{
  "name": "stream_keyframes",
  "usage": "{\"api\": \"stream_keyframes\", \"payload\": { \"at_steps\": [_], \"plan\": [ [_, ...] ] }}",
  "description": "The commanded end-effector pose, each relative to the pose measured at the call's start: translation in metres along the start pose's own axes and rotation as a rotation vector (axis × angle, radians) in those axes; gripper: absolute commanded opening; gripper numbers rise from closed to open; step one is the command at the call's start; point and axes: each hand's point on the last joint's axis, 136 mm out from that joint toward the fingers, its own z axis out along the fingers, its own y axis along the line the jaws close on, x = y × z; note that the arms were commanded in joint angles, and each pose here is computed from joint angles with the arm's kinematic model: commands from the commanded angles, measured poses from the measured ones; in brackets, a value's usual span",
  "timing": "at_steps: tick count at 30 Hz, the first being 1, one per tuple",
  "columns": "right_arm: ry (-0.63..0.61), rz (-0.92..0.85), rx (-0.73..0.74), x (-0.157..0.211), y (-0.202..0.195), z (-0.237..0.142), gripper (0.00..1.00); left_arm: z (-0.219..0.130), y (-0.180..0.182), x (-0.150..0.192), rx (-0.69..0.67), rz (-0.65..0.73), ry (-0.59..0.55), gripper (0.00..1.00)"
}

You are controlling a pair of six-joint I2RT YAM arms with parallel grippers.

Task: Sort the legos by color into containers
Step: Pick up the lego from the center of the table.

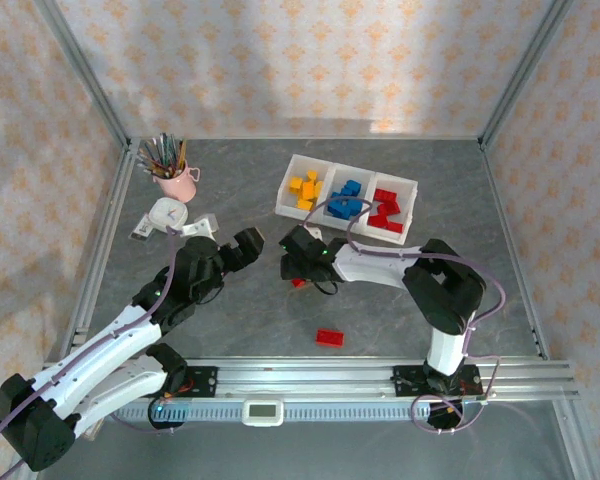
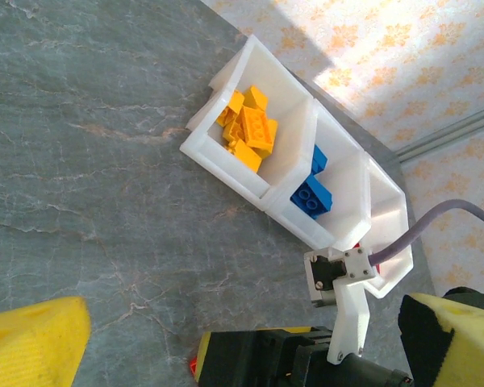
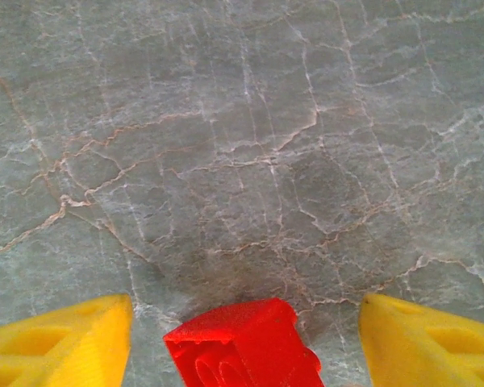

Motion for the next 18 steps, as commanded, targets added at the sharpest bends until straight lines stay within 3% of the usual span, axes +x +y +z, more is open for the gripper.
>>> {"api": "stream_keyframes", "payload": {
  "at_steps": [1, 8, 18],
  "plan": [
    [-0.006, 0.013, 0.005, 0.001, 0.006, -0.002, 0.7, -0.001, 0.007, -0.001, -0.026, -0.014, -0.008, 0.99],
    [0.027, 0.024, 0.007, 0.021, 0.004, 0.0, 0.64, 0.0, 0.007, 0.0, -0.02, -0.02, -0.006, 0.99],
    [0.017, -0.013, 0.037, 0.016, 0.004, 0.008, 0.48, 0.002, 0.005, 0.0, -0.014, -0.018, -0.001, 0.99]
  ]
}}
